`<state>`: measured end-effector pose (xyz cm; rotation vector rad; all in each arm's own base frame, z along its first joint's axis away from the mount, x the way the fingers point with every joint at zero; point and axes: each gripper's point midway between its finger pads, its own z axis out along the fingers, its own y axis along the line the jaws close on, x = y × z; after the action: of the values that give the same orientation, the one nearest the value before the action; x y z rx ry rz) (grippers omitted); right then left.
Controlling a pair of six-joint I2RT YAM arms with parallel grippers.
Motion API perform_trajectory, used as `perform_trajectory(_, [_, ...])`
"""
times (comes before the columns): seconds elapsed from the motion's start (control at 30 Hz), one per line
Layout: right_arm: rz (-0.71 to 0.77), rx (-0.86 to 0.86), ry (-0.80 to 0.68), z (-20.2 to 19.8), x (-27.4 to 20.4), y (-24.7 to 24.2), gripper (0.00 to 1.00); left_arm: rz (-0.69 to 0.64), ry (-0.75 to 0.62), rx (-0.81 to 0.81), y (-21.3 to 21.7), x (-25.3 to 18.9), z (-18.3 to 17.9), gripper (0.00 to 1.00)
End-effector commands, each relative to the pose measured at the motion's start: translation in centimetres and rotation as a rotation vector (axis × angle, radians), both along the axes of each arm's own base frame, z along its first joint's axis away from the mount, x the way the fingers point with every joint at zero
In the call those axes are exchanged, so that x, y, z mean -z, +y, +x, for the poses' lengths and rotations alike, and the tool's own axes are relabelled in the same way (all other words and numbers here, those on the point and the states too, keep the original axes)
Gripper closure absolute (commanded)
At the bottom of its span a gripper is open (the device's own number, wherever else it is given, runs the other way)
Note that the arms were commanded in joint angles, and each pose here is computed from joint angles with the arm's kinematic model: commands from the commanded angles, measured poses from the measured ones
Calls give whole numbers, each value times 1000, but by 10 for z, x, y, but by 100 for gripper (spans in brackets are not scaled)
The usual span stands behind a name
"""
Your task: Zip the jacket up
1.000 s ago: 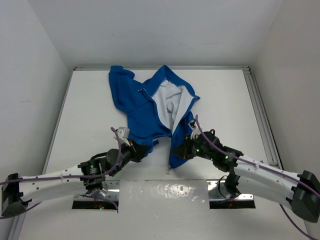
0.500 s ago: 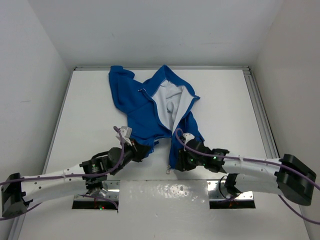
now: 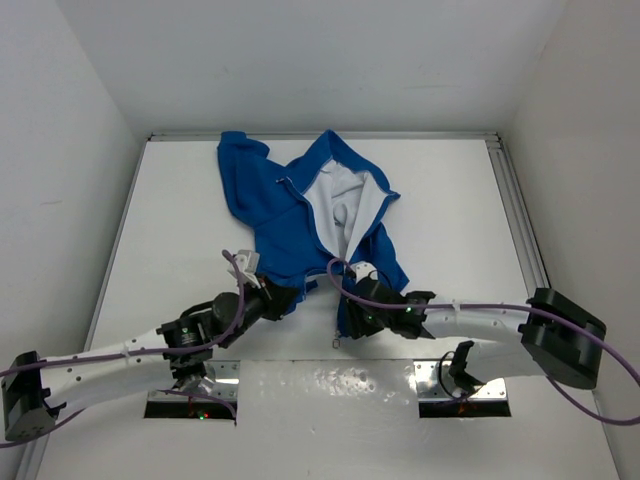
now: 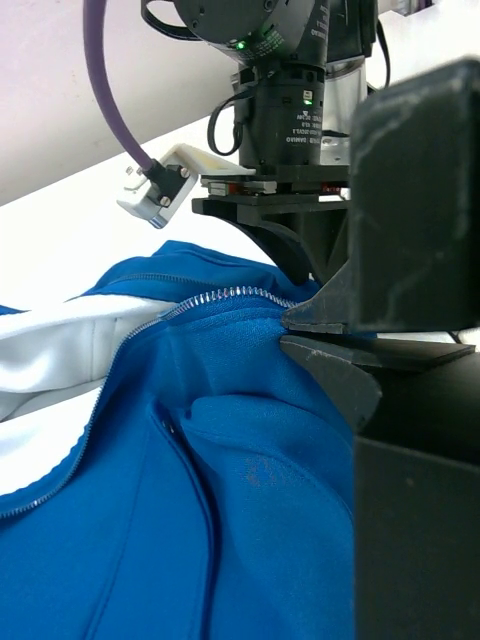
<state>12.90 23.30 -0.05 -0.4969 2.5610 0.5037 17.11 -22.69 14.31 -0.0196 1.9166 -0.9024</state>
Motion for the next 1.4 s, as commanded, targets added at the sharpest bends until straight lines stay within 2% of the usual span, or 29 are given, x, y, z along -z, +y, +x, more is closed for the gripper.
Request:
perform_trajectory(0.0, [11,-11,-76,17,-17,16,54,-15,-10,-17,4,-2,3,100])
perform_trajectory(0.2, [7,-37,-61,15,-18,26,53,-5,6,-32,10,9,4,100])
perform_trajectory(0.5, [-53,-9,-34,10,4,12,53,-13,6,-41,14,9,6,100])
perform_trajectory(0.7, [-147,-13,-38,10,16,7,53,-6,8,-54,17,10,7,100])
perform_trajectory(0.77, [-223,-4,-48,11,22,-4,54,-10,14,-64,19,13,7,100])
perform_trajectory(1.1, [-336,34,-67,8,32,-19,73,23,36,-109,32,18,7,100])
perform_trajectory(1.17, [-320,36,-62,7,32,-16,76,12,31,-115,34,17,7,100])
perform_trajectory(1.27, [-259,54,-70,8,25,-7,92,8,29,-112,34,13,6,100])
perform_trajectory(1.37, [-155,52,-89,10,10,8,100,10,33,-102,32,14,6,100])
